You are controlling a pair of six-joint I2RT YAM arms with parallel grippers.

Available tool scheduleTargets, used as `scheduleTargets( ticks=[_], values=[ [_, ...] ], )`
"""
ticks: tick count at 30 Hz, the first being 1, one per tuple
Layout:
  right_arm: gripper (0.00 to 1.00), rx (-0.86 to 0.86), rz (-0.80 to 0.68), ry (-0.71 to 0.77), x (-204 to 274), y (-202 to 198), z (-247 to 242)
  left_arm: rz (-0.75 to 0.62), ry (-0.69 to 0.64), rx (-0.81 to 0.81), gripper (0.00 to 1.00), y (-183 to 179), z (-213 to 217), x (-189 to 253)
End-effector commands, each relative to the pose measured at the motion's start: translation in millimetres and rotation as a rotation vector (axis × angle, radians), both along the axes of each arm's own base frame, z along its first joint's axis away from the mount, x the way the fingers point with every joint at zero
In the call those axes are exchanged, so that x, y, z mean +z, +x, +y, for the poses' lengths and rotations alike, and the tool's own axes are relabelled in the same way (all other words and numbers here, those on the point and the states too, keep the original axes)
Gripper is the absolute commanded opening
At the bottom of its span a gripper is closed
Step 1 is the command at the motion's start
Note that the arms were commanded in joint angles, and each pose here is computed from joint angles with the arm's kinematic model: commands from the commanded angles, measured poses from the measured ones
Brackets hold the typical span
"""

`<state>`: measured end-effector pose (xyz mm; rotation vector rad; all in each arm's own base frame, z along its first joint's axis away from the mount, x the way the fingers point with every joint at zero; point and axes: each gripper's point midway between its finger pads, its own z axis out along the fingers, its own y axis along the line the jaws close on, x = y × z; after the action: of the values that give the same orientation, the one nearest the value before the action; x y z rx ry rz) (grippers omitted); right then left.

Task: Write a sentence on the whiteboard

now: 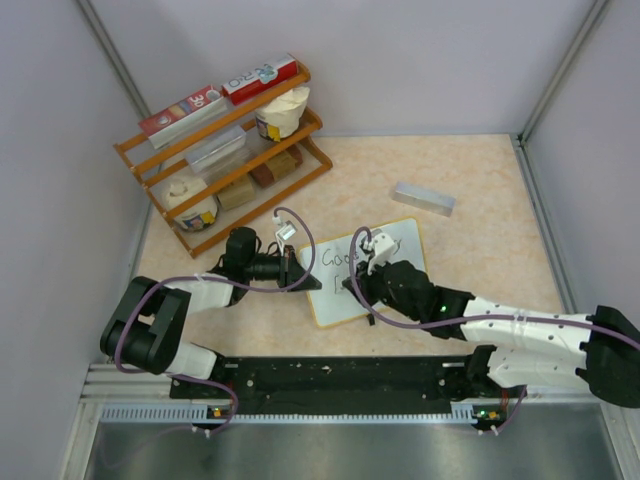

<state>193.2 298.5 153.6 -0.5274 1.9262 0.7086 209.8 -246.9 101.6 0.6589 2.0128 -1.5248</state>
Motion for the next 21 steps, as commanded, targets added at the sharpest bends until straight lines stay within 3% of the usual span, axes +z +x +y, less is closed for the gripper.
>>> scheduleTargets(
  ticks=[1,8,21],
  values=[
    [0.00,0.052,-0.008,0.035,8.9,-9.0,10.0,-0.059,0.032,0.028,0.00,8.4,-0.1,-2.2],
    [0.00,0.059,-0.040,0.190,50.0,-10.1,18.0,-0.058,0.033,0.030,0.00,8.8,0.3,-2.6],
    [0.00,-0.002,-0.065,0.118,45.7,6.6,20.1,-0.062,0.032,0.030,0.00,8.5,0.0,-1.3]
  ],
)
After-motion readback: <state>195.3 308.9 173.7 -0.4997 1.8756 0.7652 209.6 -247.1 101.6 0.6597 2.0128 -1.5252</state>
